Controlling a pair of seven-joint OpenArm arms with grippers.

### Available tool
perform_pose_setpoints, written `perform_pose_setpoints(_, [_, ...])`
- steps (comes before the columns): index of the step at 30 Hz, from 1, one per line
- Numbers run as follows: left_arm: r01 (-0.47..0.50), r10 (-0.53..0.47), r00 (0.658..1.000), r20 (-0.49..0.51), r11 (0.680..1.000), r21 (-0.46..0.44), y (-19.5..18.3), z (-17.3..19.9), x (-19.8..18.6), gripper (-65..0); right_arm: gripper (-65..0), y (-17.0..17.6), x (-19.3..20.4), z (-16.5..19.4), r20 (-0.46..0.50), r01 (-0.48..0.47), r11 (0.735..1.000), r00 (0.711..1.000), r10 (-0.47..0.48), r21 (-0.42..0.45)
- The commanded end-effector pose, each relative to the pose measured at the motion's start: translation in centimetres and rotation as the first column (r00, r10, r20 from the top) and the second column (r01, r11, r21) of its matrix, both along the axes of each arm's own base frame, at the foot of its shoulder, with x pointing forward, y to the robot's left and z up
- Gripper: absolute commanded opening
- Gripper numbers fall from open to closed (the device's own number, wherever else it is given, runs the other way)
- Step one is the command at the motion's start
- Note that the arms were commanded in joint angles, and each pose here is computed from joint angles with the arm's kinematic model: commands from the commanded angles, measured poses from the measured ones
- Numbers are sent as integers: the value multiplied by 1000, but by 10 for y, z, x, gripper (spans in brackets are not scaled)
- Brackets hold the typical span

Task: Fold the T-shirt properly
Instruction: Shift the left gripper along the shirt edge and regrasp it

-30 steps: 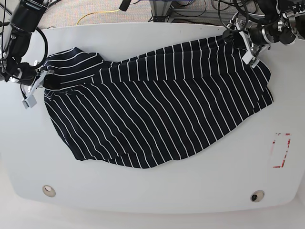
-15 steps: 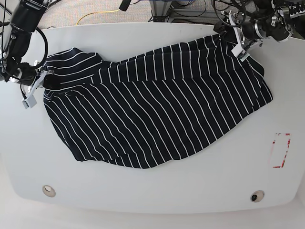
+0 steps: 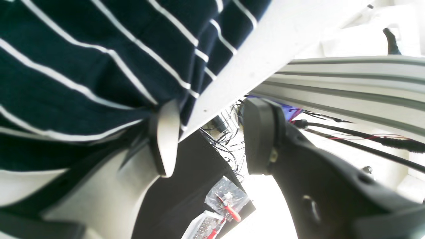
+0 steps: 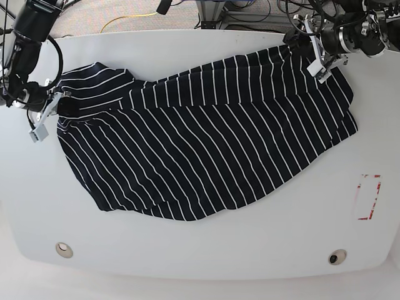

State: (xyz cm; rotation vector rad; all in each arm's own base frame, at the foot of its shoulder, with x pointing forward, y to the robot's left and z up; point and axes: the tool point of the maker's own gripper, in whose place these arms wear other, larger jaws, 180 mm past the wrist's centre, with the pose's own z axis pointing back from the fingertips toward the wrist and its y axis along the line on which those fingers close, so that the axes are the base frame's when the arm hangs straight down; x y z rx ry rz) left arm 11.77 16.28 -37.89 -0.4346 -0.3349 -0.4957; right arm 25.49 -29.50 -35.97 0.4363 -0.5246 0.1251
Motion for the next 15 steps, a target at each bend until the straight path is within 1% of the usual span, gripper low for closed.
perform_pose_setpoints(1, [-10, 9, 1000, 18, 999, 31, 9, 3, 2, -363, -650, -7, 9, 15, 51, 3, 1000, 999, -2, -14])
perform_pose_setpoints(8, [-76, 72, 996, 48, 994, 79, 34, 8, 10, -363, -650, -7, 11, 16, 54, 2, 1000, 999, -1, -14])
perform_pose_setpoints(11, [-153, 145, 987, 74, 981, 118, 59, 13, 15, -363, -650, -7, 11, 16, 53, 2, 1000, 999, -1, -14])
perform_pose_setpoints(13, [-185, 176, 981, 82, 975, 125, 70, 13, 19, -363, -650, -6, 11, 16, 54, 2, 1000, 999, -1, -11])
perform_pose_setpoints(15, [-195, 184, 979, 89, 969, 148, 83, 15, 23, -363, -650, -1, 11, 13, 54, 2, 1000, 999, -2, 2])
